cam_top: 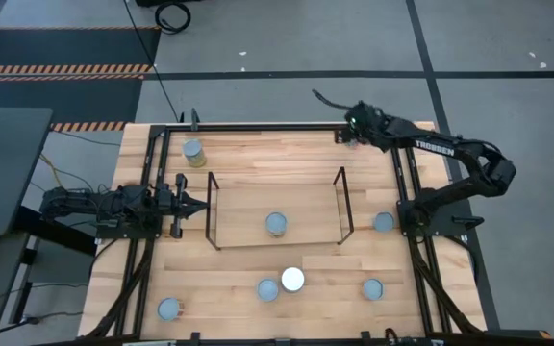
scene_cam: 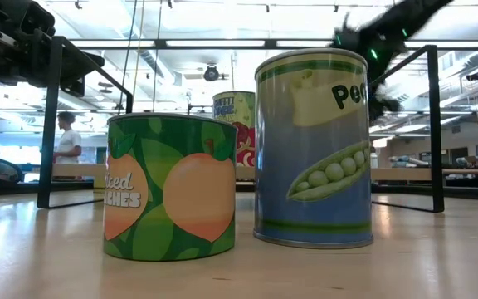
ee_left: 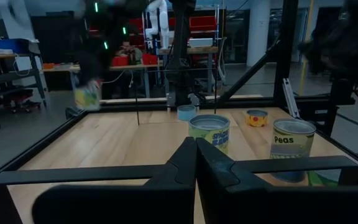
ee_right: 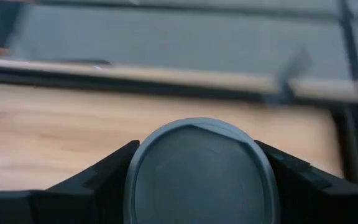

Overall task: Pick and place cans onto a shelf
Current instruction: Put the canned mix fruits on the shelf

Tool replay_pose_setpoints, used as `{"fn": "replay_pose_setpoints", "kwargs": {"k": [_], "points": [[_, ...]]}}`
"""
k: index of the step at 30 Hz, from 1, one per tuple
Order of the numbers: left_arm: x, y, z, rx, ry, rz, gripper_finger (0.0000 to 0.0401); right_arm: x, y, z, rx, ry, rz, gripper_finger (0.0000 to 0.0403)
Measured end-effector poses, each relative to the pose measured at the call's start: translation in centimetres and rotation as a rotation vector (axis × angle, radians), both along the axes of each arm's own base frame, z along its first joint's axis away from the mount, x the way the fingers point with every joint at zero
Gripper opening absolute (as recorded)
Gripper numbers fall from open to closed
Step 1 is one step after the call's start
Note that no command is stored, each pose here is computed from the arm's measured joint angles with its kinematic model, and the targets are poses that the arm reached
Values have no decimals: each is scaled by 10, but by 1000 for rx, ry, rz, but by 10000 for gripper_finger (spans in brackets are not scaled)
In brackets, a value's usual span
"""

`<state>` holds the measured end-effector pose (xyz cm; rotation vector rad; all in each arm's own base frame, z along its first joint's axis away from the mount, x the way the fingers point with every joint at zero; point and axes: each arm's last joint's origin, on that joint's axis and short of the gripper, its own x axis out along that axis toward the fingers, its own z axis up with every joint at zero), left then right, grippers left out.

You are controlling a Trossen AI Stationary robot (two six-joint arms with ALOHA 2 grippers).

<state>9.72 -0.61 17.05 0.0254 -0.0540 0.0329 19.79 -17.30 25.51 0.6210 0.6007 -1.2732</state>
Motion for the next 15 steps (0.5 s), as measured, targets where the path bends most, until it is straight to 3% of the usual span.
{"fn": "replay_pose_setpoints", "kwargs": {"k": [4, 7, 10, 15], "points": [[0, 0, 0, 0, 0, 0, 11, 38, 14, 54, -121, -17, 218, 286], [0, 0, 0, 0, 0, 0, 11, 71, 35, 79, -168, -23, 410, 286], [0, 0, 0, 0, 0, 0, 11, 104, 60, 87, -173, -31, 601, 286], [0, 0, 0, 0, 0, 0, 11, 153, 110, 70, -126, 11, 1026, 292]]}}
